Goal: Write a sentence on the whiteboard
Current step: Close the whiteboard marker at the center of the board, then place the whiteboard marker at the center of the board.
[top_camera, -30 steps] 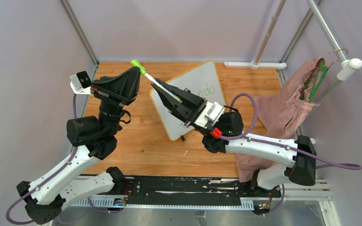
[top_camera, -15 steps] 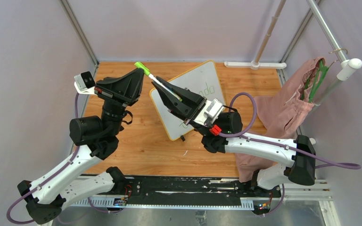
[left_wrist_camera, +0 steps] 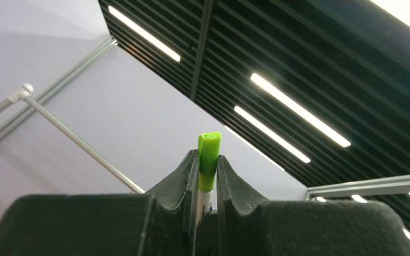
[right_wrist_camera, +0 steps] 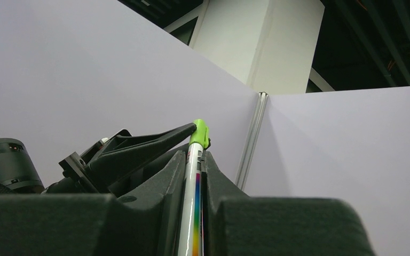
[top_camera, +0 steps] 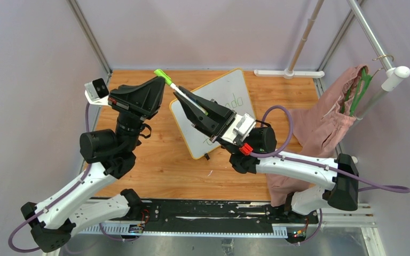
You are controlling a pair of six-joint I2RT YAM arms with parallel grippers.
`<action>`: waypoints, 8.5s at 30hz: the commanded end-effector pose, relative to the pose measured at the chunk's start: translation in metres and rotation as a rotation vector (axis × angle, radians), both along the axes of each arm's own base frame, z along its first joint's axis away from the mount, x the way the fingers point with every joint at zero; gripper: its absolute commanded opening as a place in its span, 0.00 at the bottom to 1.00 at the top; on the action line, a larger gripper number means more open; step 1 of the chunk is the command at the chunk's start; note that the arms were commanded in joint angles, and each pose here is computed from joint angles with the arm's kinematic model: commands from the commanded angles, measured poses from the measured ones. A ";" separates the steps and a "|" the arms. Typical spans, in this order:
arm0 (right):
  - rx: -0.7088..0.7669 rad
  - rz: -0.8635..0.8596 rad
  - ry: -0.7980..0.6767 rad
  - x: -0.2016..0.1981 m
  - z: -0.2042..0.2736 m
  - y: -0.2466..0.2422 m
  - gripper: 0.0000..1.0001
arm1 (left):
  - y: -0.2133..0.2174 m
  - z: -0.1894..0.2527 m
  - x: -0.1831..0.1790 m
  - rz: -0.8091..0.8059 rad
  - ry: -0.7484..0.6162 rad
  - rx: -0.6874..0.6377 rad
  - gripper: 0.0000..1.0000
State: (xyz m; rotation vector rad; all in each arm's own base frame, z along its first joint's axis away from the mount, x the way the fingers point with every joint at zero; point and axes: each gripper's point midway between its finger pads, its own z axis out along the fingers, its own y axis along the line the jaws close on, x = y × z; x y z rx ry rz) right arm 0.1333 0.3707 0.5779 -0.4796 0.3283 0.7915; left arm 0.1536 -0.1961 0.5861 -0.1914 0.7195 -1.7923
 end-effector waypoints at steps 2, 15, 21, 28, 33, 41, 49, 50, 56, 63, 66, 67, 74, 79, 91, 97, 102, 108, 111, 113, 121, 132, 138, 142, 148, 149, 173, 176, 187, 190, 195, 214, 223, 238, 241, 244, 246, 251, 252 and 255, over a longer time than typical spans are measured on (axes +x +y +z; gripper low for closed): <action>-0.111 0.010 0.011 0.000 -0.019 0.027 0.00 | -0.052 -0.027 -0.017 -0.169 -0.050 0.196 0.00; -0.120 0.010 0.004 0.001 -0.017 0.031 0.00 | -0.078 -0.040 -0.028 -0.234 -0.038 0.239 0.00; -0.129 0.012 -0.004 -0.001 -0.017 0.032 0.00 | -0.080 -0.042 -0.031 -0.241 -0.042 0.245 0.00; -0.167 0.014 -0.028 -0.003 -0.017 0.037 0.00 | -0.077 -0.042 -0.029 -0.230 -0.033 0.244 0.00; -0.176 0.018 -0.028 -0.006 -0.020 0.031 0.00 | -0.061 -0.042 -0.022 -0.154 0.008 0.213 0.00; -0.262 0.060 -0.030 -0.019 -0.035 0.028 0.01 | -0.042 -0.032 -0.020 -0.065 0.004 0.198 0.00; -0.311 0.079 -0.016 -0.029 -0.045 0.024 0.26 | -0.035 -0.036 -0.016 -0.044 0.033 0.178 0.00; -0.318 0.080 -0.012 -0.030 -0.046 0.024 0.27 | -0.035 -0.036 -0.015 -0.042 0.035 0.177 0.00; -0.361 0.092 0.018 -0.037 -0.061 0.023 0.34 | -0.033 -0.040 -0.014 -0.041 0.054 0.170 0.00; -0.375 0.092 0.066 -0.039 -0.066 0.014 0.42 | -0.025 -0.044 -0.009 -0.007 0.078 0.154 0.00; -0.391 0.099 0.103 -0.038 -0.068 0.011 0.45 | -0.024 -0.046 -0.008 0.002 0.083 0.154 0.00; -0.397 0.103 0.118 -0.037 -0.069 0.010 0.47 | -0.023 -0.047 -0.008 0.004 0.085 0.153 0.00; -0.439 0.133 0.280 -0.031 -0.080 0.001 0.49 | -0.023 -0.058 -0.002 0.023 0.111 0.162 0.00; -0.442 0.139 0.396 -0.025 -0.084 -0.008 0.50 | -0.025 -0.064 0.002 0.031 0.132 0.165 0.00; -0.458 0.091 0.628 -0.007 -0.096 -0.028 0.52 | -0.027 -0.082 0.011 0.052 0.173 0.181 0.00; -0.456 0.089 0.729 -0.002 -0.090 -0.038 0.54 | -0.027 -0.092 0.014 0.067 0.190 0.193 0.00; -0.544 0.091 0.845 -0.001 -0.086 -0.052 0.55 | -0.024 -0.099 0.012 0.089 0.174 0.220 0.00; -0.679 0.135 0.939 -0.011 -0.086 -0.068 0.55 | -0.024 -0.099 0.000 0.079 0.117 0.271 0.00; -0.767 0.209 0.961 -0.027 -0.088 -0.071 0.55 | -0.029 -0.099 -0.007 0.064 0.075 0.323 0.00; -0.817 0.250 0.984 -0.034 -0.095 -0.069 0.55 | -0.030 -0.100 -0.013 0.049 0.052 0.340 0.00; -0.906 0.359 1.067 -0.044 -0.115 -0.045 0.56 | -0.027 -0.104 -0.027 0.027 -0.004 0.368 0.00; -0.858 0.409 1.106 -0.039 -0.125 -0.021 0.55 | -0.026 -0.105 -0.031 0.009 -0.005 0.369 0.00; -0.879 0.430 1.111 -0.040 -0.130 -0.013 0.39 | -0.025 -0.107 -0.030 0.008 0.008 0.364 0.00; -0.897 0.442 1.111 -0.042 -0.134 -0.011 0.20 | -0.026 -0.109 -0.030 0.005 0.004 0.368 0.00; -0.906 0.420 1.085 -0.044 -0.137 -0.023 0.00 | -0.026 -0.113 -0.032 -0.001 0.001 0.374 0.34; -0.916 0.407 1.073 -0.044 -0.139 -0.026 0.00 | -0.026 -0.113 -0.034 -0.004 -0.008 0.380 0.45; -0.970 0.229 1.010 -0.036 -0.170 -0.069 0.00 | -0.095 -0.144 -0.048 -0.231 -0.092 0.719 0.57; -0.943 0.208 1.015 -0.032 -0.172 -0.072 0.00 | -0.093 -0.150 -0.045 -0.214 -0.067 0.718 0.57; -0.886 0.201 1.028 -0.028 -0.173 -0.074 0.00 | -0.093 -0.162 -0.043 -0.224 -0.036 0.725 0.39; -0.878 0.205 1.027 -0.028 -0.172 -0.073 0.00 | -0.097 -0.165 -0.045 -0.243 -0.038 0.735 0.41; -0.872 0.209 1.026 -0.027 -0.174 -0.071 0.00 | -0.097 -0.169 -0.041 -0.232 -0.023 0.740 0.38; -0.896 0.191 1.035 -0.030 -0.180 -0.082 0.74 | -0.078 -0.181 -0.023 -0.095 0.062 0.798 0.00; -0.788 -0.030 1.109 -0.012 -0.208 -0.144 0.89 | 0.011 -0.238 0.024 0.349 0.344 1.353 0.00; -0.783 -0.178 1.105 0.003 -0.241 -0.167 0.90 | 0.133 -0.337 0.095 0.669 0.823 2.002 0.00; -0.821 -0.181 1.105 0.003 -0.252 -0.162 0.90 | 0.136 -0.376 0.113 0.580 0.948 1.995 0.00; -0.849 -0.226 1.117 0.009 -0.268 -0.162 0.91 | 0.149 -0.412 0.139 0.547 1.084 1.970 0.00; -0.879 -0.253 1.121 0.012 -0.279 -0.161 0.91 | 0.158 -0.435 0.158 0.478 1.194 1.917 0.00; -0.922 -0.270 1.099 0.013 -0.288 -0.158 0.91 | 0.165 -0.479 0.195 0.326 1.335 1.886 0.00; -0.928 -0.276 1.086 0.014 -0.287 -0.159 0.91 | 0.167 -0.484 0.201 0.320 1.341 1.906 0.00; -0.929 -0.295 1.047 0.015 -0.281 -0.164 0.90 | 0.173 -0.498 0.216 0.307 1.361 1.956 0.00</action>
